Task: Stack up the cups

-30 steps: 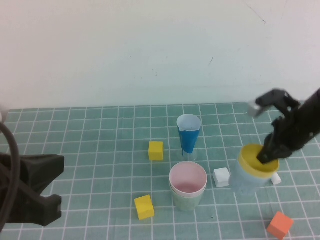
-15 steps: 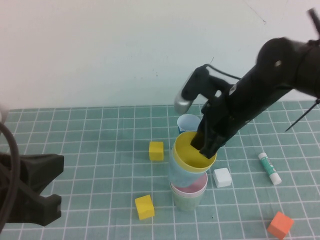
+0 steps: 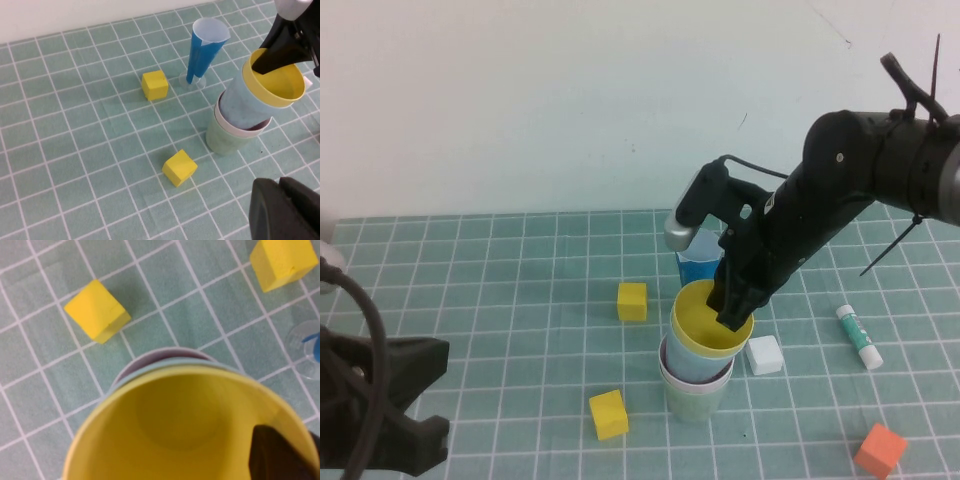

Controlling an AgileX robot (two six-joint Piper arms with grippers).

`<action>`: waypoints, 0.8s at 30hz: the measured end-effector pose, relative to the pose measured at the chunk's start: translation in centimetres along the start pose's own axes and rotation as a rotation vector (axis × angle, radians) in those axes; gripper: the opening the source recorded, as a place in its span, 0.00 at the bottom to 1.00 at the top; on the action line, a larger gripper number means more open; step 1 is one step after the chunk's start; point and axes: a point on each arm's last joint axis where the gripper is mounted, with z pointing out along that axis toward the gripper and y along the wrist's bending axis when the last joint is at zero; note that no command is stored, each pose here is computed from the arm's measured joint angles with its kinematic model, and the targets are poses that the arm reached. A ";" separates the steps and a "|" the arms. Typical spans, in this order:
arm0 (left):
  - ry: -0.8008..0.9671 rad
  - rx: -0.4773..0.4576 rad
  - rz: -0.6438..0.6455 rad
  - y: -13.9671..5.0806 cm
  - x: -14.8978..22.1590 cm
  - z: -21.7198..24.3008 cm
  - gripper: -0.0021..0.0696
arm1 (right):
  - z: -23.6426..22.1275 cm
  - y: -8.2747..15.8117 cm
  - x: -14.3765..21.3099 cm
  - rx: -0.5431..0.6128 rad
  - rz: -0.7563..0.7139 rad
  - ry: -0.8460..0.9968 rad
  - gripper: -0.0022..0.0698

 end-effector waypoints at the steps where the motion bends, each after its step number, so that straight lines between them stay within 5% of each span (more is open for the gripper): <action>1: 0.000 0.000 0.000 0.0 0.0 0.0 0.03 | 0.1 0.0 0.0 -0.001 0.001 0.002 0.10; 8: -0.019 0.008 0.000 -0.1 -0.2 0.0 0.03 | 0.1 0.0 0.0 -0.001 0.041 0.001 0.40; 12: -0.047 -0.011 0.033 0.1 -0.4 0.0 0.03 | -1.1 -0.3 -0.9 0.000 0.023 0.005 0.46; 15: -0.082 -0.088 0.121 0.7 -0.8 -0.1 0.03 | -3.2 -0.5 -1.9 0.017 -0.021 0.015 0.40; 18: -0.143 -0.184 0.166 1.7 -1.2 -0.7 0.03 | -6.9 -0.5 -2.7 0.078 -0.080 0.012 0.25; 20: -0.209 -0.231 0.164 2.2 -1.5 -1.7 0.03 | -10.1 -0.1 -2.8 0.151 -0.106 0.006 0.12; 24: -0.349 -0.275 0.170 3.1 -1.6 -4.1 0.03 | -16.1 0.8 -1.8 0.304 -0.132 0.031 0.05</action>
